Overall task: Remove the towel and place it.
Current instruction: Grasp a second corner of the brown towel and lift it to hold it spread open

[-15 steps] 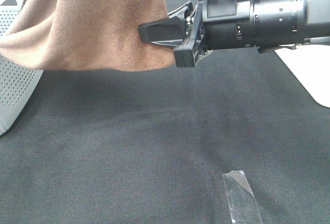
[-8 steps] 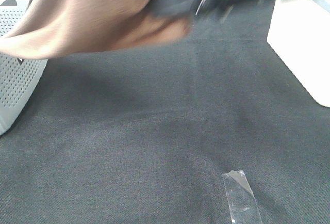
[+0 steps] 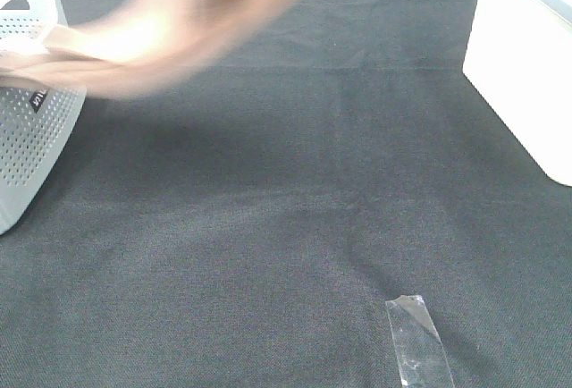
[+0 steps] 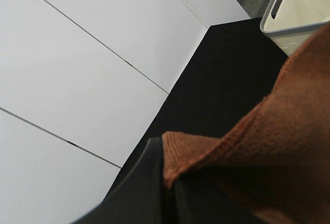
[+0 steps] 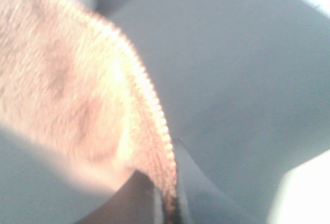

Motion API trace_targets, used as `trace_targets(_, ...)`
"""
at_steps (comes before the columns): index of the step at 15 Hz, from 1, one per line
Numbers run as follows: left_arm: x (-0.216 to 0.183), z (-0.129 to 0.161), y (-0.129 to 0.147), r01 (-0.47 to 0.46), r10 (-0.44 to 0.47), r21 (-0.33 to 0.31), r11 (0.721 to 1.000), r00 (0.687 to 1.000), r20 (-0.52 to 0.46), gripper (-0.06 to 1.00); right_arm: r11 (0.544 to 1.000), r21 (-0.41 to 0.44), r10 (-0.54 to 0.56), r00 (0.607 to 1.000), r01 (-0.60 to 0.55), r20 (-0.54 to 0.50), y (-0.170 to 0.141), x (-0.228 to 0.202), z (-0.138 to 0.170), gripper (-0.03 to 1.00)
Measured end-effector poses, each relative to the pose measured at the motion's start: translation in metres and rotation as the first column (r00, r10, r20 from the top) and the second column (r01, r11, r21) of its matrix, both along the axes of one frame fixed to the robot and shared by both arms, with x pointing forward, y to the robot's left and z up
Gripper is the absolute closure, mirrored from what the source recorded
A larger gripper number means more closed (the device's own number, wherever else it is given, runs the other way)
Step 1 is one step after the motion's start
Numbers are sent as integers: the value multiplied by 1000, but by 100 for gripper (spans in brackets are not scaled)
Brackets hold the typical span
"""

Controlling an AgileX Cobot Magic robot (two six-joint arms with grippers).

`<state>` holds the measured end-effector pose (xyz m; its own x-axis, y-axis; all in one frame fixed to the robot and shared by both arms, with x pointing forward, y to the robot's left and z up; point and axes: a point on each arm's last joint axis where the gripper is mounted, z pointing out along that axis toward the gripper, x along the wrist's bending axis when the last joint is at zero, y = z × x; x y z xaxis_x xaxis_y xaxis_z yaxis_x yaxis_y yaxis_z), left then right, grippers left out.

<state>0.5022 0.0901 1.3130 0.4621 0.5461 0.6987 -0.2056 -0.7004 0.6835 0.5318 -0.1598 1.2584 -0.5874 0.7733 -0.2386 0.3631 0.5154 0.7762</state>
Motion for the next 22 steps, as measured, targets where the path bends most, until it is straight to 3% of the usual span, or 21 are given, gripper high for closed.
trace_targets(4,54,-20,19,-35,34,-41,999,999,-20,94,997,-56,-41,982,52,186,8,42,28,97)
trace_targets(7,89,-29,26,-58,63,-53,997,993,97,94,992,-74,-71,940,101,334,14,69,33,97)
trace_targets(8,103,-25,23,-33,61,-112,993,966,253,94,992,-54,-76,892,111,446,18,81,36,97)
trace_targets(12,127,-23,24,14,92,-213,977,872,481,94,989,116,-142,755,88,640,26,101,46,97)
trace_targets(15,148,-33,34,19,134,-255,967,814,565,94,978,203,-183,679,50,711,24,111,50,97)
trace_targets(17,155,-36,41,33,159,-310,950,804,573,94,974,223,-196,649,41,735,20,114,52,97)
trace_targets(19,155,-34,41,64,167,-359,931,800,576,94,973,226,-199,646,42,737,18,119,49,97)
trace_targets(22,157,-37,40,63,165,-356,933,802,574,94,972,231,-202,660,44,724,19,127,40,97)
